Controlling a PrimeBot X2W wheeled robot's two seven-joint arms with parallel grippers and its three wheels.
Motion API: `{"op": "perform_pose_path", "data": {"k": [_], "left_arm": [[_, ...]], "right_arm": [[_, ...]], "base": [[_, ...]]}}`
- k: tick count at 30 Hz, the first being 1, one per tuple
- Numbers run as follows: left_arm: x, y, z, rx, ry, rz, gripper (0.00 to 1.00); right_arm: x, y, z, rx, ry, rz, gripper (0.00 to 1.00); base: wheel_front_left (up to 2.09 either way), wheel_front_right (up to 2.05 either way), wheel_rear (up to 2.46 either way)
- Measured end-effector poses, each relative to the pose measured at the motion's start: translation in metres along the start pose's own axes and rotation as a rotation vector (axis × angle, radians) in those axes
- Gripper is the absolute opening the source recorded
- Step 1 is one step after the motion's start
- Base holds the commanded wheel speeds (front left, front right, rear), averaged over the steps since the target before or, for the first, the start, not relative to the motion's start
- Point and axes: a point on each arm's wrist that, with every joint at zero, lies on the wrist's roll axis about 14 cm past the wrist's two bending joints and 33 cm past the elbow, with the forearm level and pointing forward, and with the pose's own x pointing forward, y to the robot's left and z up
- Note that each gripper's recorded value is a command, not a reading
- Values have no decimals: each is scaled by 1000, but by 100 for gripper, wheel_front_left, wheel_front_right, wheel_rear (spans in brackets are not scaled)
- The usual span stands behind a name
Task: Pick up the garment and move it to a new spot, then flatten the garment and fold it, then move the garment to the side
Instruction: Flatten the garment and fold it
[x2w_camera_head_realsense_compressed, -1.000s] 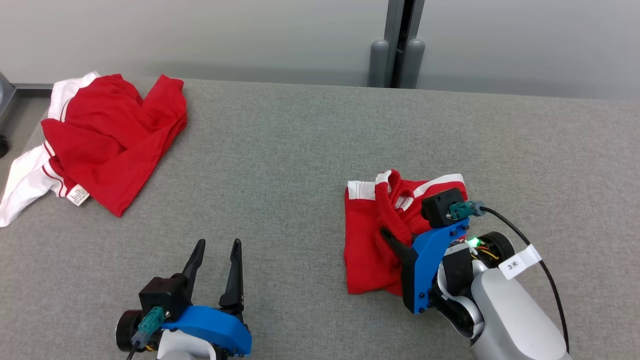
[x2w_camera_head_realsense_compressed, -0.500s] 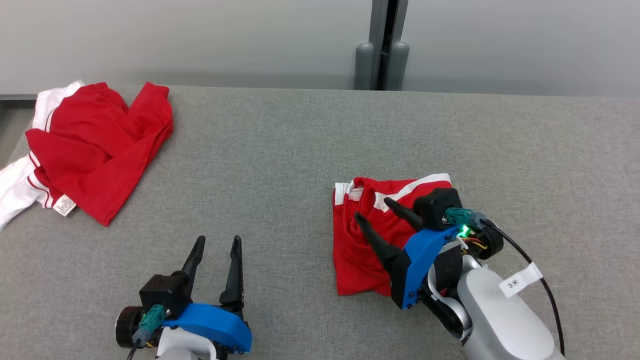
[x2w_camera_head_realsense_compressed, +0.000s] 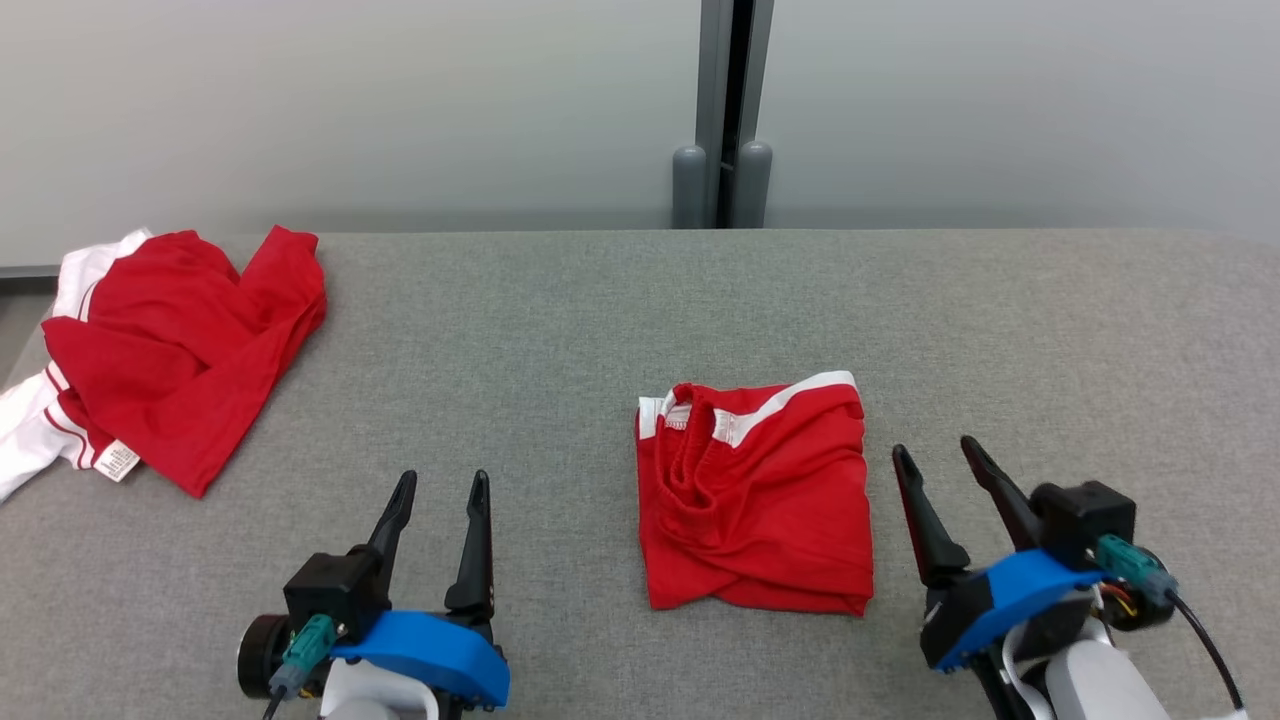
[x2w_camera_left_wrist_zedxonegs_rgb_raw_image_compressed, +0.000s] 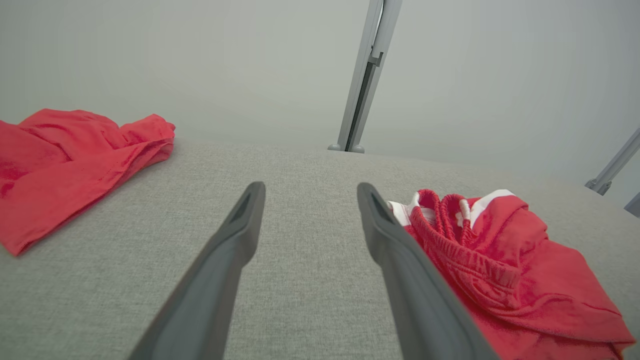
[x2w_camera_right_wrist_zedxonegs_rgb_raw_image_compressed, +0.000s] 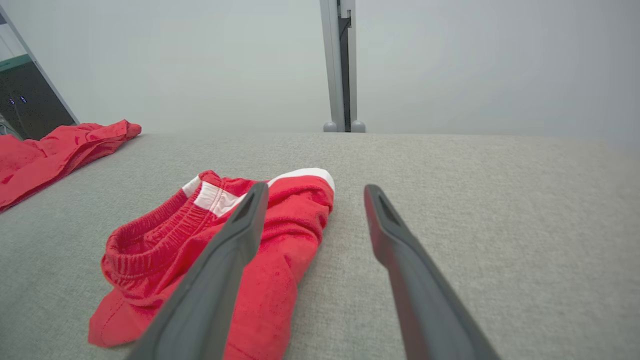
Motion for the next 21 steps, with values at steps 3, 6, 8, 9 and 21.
{"op": "perform_pose_path", "data": {"k": [3, 6, 8, 9, 21], "left_arm": [[-6, 2, -4, -7, 8, 13, 100], [-13, 6, -10, -16, 23, 31, 100], [-18, 9, -14, -18, 32, 45, 100], [-19, 10, -15, -19, 34, 48, 100], [-32, 21, -18, -35, 32, 95, 100]], "right_arm": [[-16, -19, -4, 18, -22, -65, 100], [-31, -29, -11, 55, -31, -106, 100], [-38, -34, -15, 65, -34, -124, 100], [-40, -35, -16, 66, -36, -128, 100], [-47, -35, -16, 70, -58, -135, 100]], "base": [[0, 0, 0], [0, 0, 0], [0, 0, 0], [0, 0, 0], [0, 0, 0]]}}
